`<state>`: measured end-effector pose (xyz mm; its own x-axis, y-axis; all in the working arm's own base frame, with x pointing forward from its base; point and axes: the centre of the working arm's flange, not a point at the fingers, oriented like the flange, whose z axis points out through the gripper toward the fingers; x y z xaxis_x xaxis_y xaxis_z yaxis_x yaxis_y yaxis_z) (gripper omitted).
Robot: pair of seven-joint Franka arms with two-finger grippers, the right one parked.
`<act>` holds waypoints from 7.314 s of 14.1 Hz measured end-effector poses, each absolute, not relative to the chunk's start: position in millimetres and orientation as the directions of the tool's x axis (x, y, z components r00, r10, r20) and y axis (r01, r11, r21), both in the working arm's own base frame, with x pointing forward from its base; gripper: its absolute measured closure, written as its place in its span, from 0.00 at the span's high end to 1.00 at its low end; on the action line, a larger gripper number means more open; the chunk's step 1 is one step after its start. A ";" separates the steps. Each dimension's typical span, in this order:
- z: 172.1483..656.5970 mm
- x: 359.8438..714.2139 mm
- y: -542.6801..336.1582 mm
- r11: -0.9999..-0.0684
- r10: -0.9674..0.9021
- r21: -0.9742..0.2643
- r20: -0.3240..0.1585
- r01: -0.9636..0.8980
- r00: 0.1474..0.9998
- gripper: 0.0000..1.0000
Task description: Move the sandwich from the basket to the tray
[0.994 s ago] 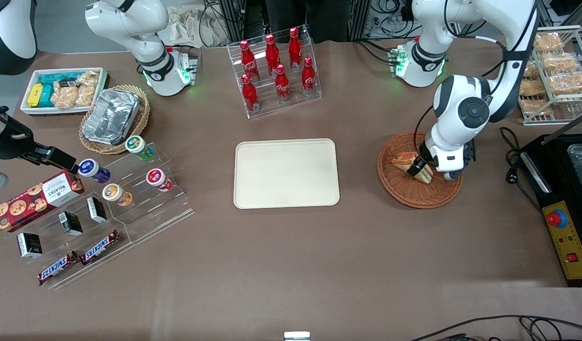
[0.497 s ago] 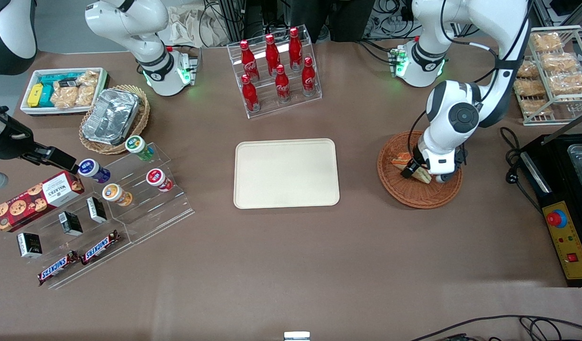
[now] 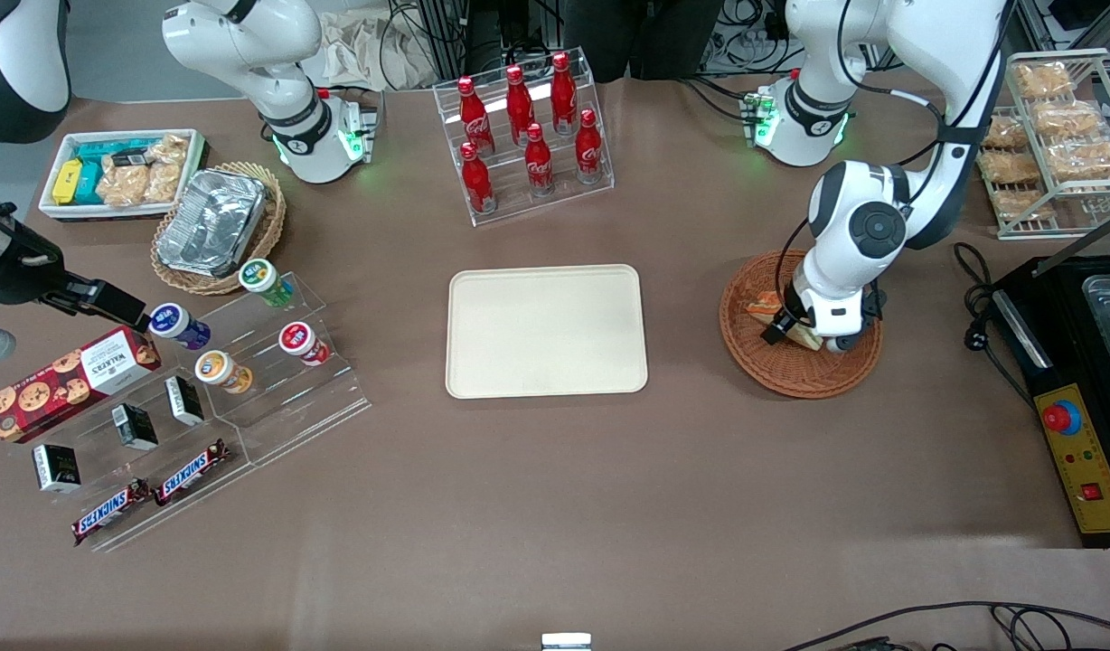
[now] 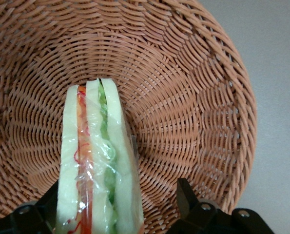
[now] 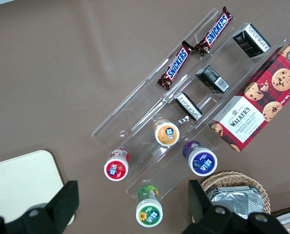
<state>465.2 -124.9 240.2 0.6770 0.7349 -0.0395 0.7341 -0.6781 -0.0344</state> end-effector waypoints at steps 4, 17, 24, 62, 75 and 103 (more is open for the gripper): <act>238.9 465.1 -122.0 -0.684 0.730 -0.038 -0.037 0.729 0.683 0.60; 356.4 475.6 -131.3 -0.780 0.625 -0.049 -0.002 0.624 0.780 0.20; 488.3 487.4 -192.0 -0.926 0.374 -0.040 0.015 0.375 0.927 0.20; 222.6 422.9 -408.0 -0.978 -0.202 0.042 0.022 -0.203 0.979 0.35; 363.8 468.8 -393.3 -0.997 -0.061 -0.057 0.121 -0.055 0.991 0.99; 595.5 537.1 -101.4 -1.000 -0.011 0.024 0.130 -0.014 0.991 1.00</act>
